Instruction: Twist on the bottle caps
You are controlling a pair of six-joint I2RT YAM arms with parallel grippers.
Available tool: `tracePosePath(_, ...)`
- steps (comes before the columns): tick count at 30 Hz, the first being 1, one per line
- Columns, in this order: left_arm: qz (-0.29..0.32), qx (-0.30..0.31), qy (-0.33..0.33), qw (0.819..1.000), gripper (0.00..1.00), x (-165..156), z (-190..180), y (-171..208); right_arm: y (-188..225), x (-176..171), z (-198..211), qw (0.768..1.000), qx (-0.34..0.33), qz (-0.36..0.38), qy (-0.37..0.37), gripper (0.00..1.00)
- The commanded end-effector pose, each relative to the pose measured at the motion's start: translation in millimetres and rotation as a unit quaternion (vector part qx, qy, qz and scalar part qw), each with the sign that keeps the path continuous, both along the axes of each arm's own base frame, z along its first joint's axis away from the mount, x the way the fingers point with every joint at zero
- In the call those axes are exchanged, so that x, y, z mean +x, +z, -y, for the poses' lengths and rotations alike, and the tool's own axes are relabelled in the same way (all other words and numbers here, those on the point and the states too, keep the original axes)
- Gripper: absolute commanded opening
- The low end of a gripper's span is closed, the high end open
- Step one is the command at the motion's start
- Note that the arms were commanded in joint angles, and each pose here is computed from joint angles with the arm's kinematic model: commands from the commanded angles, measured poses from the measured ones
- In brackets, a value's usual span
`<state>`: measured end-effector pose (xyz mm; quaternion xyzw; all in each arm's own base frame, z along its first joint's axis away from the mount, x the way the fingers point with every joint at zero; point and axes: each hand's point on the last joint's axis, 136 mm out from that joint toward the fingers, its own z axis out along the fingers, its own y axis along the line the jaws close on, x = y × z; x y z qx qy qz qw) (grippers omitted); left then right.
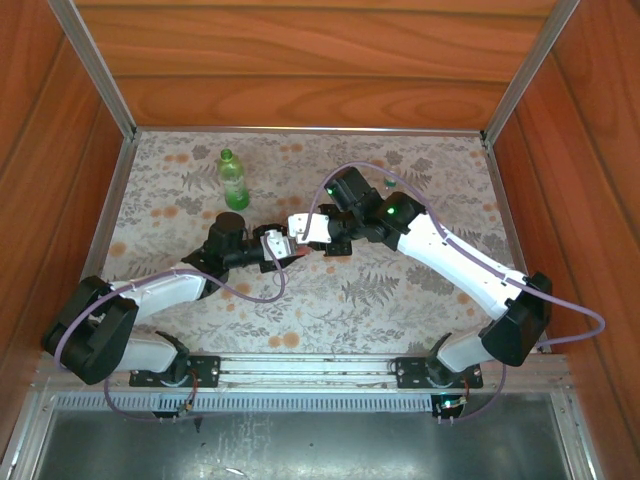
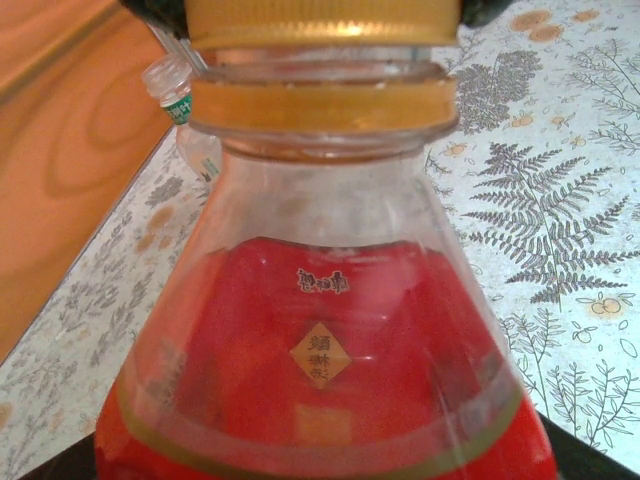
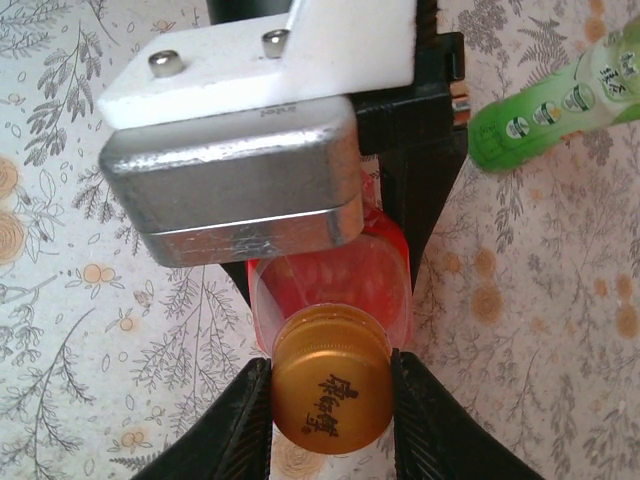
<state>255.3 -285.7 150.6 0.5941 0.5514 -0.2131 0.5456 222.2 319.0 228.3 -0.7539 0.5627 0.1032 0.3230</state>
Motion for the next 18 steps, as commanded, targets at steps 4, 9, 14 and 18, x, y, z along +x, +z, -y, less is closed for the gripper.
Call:
tracePosePath(4,0.032,-0.003,-0.004,0.999,0.58,0,1,10,11,37,-4,0.958,0.099,-0.089,-0.255,0.00)
tracePosePath(9,0.037,-0.004,-0.002,0.999,0.58,5,4,15,-5,34,-6,0.770,0.203,-0.332,-0.506,0.00)
tracePosePath(14,0.043,0.004,0.018,0.999,0.58,14,4,15,-6,13,-15,0.707,0.208,-0.435,-0.518,0.13)
tracePosePath(18,0.050,0.009,0.033,0.998,0.58,18,0,15,-11,13,0,0.797,0.189,-0.350,-0.453,0.37)
